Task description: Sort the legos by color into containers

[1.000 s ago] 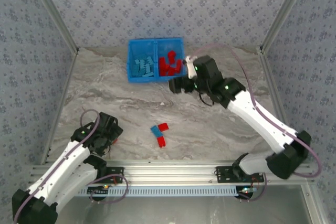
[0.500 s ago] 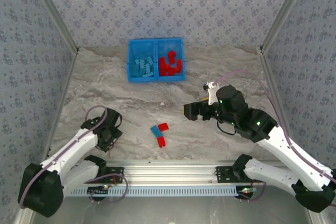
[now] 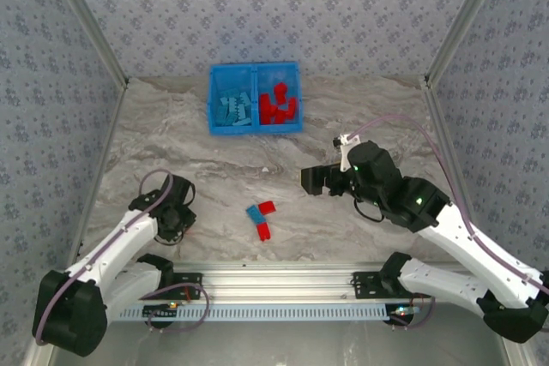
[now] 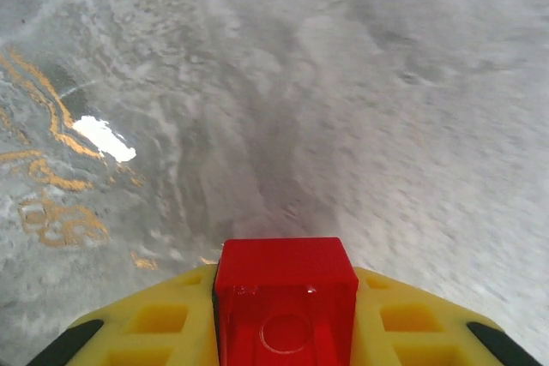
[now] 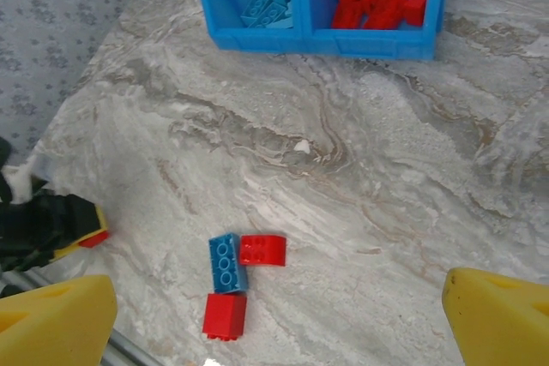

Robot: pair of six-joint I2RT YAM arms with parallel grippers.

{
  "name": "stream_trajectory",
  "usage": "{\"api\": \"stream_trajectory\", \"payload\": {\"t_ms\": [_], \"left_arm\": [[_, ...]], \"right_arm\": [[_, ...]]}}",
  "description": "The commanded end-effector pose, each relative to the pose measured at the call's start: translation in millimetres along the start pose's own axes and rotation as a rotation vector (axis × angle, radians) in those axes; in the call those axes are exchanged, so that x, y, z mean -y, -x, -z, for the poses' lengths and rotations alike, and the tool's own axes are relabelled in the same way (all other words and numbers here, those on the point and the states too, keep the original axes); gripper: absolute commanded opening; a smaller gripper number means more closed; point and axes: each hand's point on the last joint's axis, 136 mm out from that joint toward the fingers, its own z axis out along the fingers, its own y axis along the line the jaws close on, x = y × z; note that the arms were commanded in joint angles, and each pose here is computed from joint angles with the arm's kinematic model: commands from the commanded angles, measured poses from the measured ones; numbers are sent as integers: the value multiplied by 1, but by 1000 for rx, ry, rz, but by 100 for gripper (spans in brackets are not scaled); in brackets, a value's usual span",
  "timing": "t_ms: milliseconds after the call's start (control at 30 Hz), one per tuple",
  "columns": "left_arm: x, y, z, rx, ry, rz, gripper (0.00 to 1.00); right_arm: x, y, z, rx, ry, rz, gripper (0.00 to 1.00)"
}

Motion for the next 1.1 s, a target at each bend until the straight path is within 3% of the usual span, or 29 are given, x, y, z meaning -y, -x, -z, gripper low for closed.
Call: {"api": "stream_trajectory", "payload": {"t_ms": [0,233,367,467,600,700,867,1067], "left_arm": [[48,16,57,28,-172,-81,22],[168,60,172,189,-419,-306,21],[256,80,199,271,-419,-489,22],[317,97,195,312,-381,-580,22],[390,119,165,373,-333,-646,22],[432,139,143,478,-330,-673,22],[476,152,106,613,-355,-762,22],[507,146,63,646,-409,-833,25]], "right_arm": [[-1,28,6,84,-38,18,100],[5,42,0,118,-73,14,100],[12,37,-3,100,-95,-8,100],[18,31,-2,84,-114,-22,100],[25,26,0,72,-135,-30,100],[29,25,0,65,-148,-38,100],[33,19,-2,51,-154,-50,100],[37,9,-11,20,-153,-60,100]]}}
